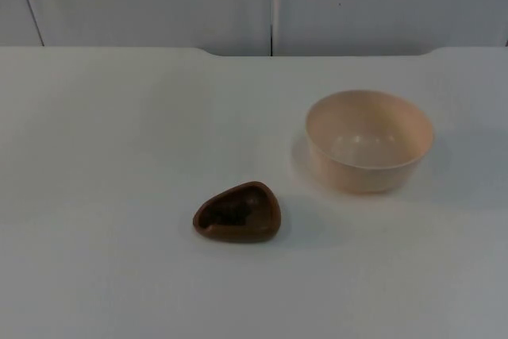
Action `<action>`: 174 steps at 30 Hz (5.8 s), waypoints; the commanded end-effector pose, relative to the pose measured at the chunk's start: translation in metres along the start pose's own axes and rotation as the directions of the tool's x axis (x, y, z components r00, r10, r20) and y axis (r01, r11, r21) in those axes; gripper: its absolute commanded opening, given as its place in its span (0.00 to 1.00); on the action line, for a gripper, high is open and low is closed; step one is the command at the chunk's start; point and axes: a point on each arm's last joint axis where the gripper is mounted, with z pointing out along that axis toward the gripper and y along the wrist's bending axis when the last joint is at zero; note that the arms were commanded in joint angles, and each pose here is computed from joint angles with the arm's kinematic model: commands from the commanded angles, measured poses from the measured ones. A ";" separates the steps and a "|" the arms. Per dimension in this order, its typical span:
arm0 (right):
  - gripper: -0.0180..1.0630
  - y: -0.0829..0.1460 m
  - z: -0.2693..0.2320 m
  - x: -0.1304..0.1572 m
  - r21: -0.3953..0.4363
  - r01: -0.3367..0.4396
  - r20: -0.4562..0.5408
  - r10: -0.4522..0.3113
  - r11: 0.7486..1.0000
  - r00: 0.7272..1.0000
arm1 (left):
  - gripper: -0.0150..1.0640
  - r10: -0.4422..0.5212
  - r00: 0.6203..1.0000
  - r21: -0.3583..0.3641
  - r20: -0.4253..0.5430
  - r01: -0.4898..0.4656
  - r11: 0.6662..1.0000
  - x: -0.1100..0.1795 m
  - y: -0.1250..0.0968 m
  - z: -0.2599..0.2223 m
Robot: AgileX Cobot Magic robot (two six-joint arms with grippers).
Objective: Pick up the bowl with the left hand and pour the coffee beans from the cup into the bowl with the right hand.
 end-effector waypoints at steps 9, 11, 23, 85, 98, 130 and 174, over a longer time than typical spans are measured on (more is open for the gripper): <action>0.99 0.000 0.000 0.000 0.009 -0.007 0.009 0.007 1.000 1.000 | 0.99 -0.085 0.988 -0.039 -0.131 0.081 0.996 0.008 0.009 0.063; 0.99 0.000 0.000 0.000 0.009 -0.007 0.009 0.007 1.000 1.000 | 0.99 -0.097 0.984 -0.046 -0.148 0.092 0.995 0.010 0.011 0.071; 0.99 0.000 0.000 0.000 0.009 -0.007 0.009 0.007 1.000 1.000 | 0.99 -0.195 0.956 -0.121 -0.221 0.172 0.978 0.017 0.023 0.131; 0.99 0.000 0.000 0.000 0.009 -0.007 0.009 0.007 1.000 1.000 | 0.84 -0.235 0.968 -0.248 -0.087 0.207 0.946 0.042 0.046 0.237; 0.99 0.000 0.000 0.000 0.009 -0.007 0.009 0.007 1.000 1.000 | 0.23 -0.232 0.969 -0.249 -0.087 0.205 0.947 0.042 0.046 0.237; 0.99 0.000 0.000 0.000 0.010 -0.006 0.009 0.006 1.000 1.000 | 0.01 -0.198 0.979 -0.265 -0.041 0.180 0.947 0.005 0.025 0.137; 0.99 0.000 0.000 0.000 0.010 -0.006 0.009 0.006 1.000 1.000 | 0.01 -0.354 0.931 -0.387 0.093 0.361 0.848 0.160 0.120 -0.004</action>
